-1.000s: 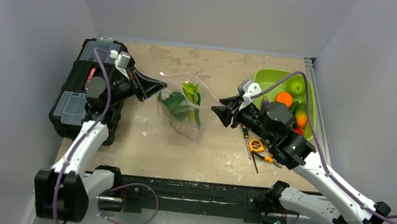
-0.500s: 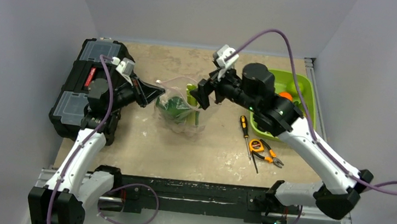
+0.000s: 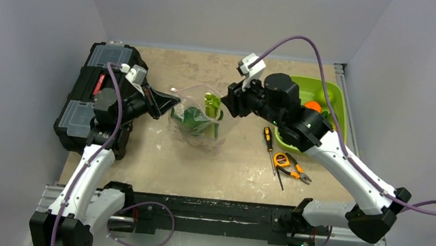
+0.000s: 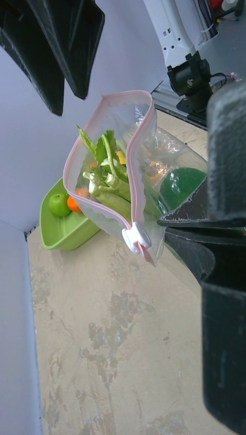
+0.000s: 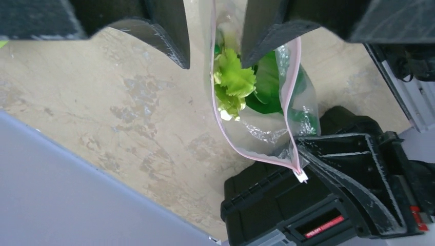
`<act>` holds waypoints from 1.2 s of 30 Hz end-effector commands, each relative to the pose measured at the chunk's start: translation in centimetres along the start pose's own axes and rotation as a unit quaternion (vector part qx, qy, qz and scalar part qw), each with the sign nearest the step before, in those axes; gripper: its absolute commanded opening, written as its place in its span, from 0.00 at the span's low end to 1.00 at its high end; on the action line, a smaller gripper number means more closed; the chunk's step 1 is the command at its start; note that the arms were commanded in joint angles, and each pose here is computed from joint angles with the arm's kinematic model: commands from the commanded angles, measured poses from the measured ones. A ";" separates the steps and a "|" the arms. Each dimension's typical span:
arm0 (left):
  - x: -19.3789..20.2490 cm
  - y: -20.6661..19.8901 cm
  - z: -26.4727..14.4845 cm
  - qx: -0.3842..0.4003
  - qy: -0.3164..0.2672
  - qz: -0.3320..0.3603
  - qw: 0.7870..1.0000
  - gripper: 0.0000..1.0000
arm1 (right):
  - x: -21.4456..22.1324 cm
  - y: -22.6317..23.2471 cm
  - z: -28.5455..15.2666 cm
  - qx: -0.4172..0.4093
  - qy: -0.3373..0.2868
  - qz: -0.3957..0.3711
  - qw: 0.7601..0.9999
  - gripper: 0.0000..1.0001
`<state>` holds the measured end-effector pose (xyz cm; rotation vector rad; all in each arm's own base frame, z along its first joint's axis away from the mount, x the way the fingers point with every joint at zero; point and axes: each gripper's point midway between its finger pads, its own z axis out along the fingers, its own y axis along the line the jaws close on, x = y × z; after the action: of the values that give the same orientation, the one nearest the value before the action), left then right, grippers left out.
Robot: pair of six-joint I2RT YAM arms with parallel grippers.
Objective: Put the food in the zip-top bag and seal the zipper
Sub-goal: Adjust the zipper food storage bag at the center of the board.
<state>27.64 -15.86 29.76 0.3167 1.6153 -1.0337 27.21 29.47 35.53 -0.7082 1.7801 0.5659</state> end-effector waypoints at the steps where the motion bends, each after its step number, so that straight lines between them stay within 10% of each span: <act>1: -1.5 -1.5 -0.2 0.020 -0.022 0.031 0.999 0.00 | -0.6 0.4 -2.4 -0.015 -0.015 -0.012 1.000 0.38; 21: -2.0 -3.4 -0.7 0.063 -0.040 0.045 0.996 0.00 | 0.2 4.4 5.9 -0.019 0.030 -0.101 0.994 0.02; 26: -2.3 -4.2 -1.4 0.067 -0.058 0.065 0.994 0.00 | 0.8 4.5 9.6 0.007 0.030 -0.073 0.997 0.11; 29: -2.2 -4.1 -1.7 0.057 -0.061 0.071 0.994 0.00 | 0.7 4.1 8.6 0.011 0.023 -0.073 0.997 0.42; 31: -2.4 -4.1 -1.7 0.055 -0.065 0.072 0.994 0.00 | 0.5 3.4 7.5 0.018 0.013 -0.078 0.997 0.46; 36: -2.7 -4.4 -1.9 0.057 -0.073 0.075 0.993 0.00 | 0.4 1.5 5.3 0.030 0.013 -0.059 0.998 0.11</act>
<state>24.86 -16.09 32.11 0.3912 1.4738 -1.0374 29.44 36.13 29.69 -0.8852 1.8251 0.3991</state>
